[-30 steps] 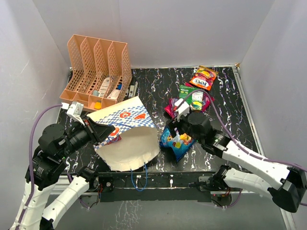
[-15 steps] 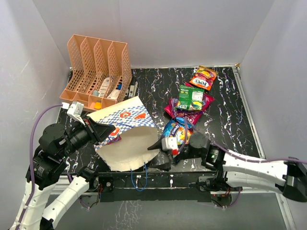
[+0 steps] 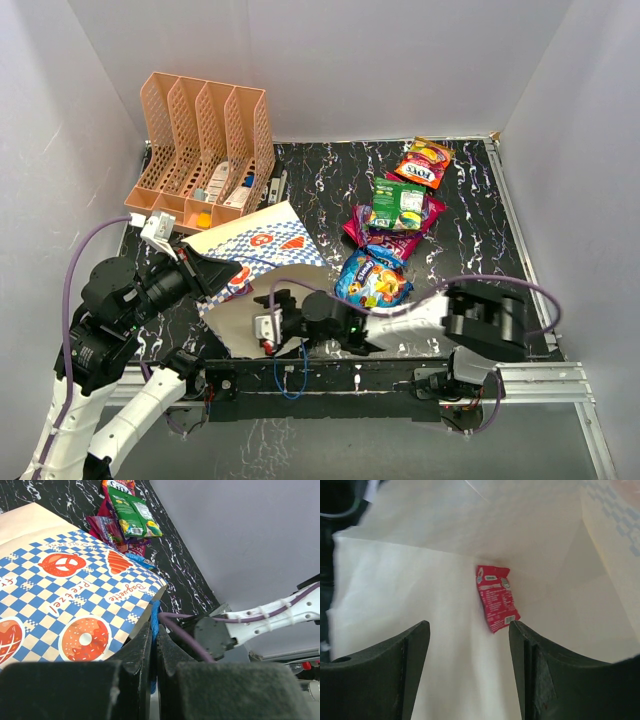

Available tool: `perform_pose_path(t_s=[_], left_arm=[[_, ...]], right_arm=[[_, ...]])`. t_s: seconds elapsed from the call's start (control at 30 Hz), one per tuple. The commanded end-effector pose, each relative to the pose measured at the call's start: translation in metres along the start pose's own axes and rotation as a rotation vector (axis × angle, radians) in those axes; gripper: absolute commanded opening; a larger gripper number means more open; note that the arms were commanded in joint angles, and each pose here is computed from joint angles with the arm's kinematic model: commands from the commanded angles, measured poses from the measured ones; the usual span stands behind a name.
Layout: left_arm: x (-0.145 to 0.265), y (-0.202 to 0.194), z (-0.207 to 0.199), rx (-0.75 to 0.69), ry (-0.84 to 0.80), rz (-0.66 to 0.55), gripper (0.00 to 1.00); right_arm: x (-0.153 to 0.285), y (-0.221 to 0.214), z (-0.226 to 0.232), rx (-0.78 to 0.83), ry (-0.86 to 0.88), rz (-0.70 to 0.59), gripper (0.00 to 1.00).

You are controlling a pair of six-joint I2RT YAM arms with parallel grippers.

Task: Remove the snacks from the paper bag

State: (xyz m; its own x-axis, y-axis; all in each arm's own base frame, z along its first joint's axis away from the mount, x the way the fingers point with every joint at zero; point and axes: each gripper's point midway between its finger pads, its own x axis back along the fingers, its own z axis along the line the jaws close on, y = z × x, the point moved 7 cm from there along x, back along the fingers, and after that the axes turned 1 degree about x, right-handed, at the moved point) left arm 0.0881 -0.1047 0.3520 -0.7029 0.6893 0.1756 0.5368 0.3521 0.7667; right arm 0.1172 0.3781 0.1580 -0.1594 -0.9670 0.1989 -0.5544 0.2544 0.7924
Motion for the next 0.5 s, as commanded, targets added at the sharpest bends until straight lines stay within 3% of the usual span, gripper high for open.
perform_pose_path(t_s=[0.0, 0.17, 0.33, 0.47], left_arm=[[0.002, 0.003, -0.007, 0.006, -0.043, -0.012, 0.00], [0.001, 0.002, -0.010, 0.019, -0.071, -0.006, 0.00], [0.001, 0.003, -0.012, 0.019, -0.085, -0.007, 0.00], [0.000, 0.003, -0.013, 0.022, -0.101, -0.009, 0.00]], right_arm=[[-0.034, 0.014, -0.039, 0.099, -0.205, -0.092, 0.67], [-0.071, -0.018, -0.034, 0.069, -0.216, -0.047, 0.70], [-0.091, -0.041, -0.045, -0.072, -0.261, -0.037, 0.72], [-0.104, -0.049, -0.050, -0.215, -0.311, -0.057, 0.82]])
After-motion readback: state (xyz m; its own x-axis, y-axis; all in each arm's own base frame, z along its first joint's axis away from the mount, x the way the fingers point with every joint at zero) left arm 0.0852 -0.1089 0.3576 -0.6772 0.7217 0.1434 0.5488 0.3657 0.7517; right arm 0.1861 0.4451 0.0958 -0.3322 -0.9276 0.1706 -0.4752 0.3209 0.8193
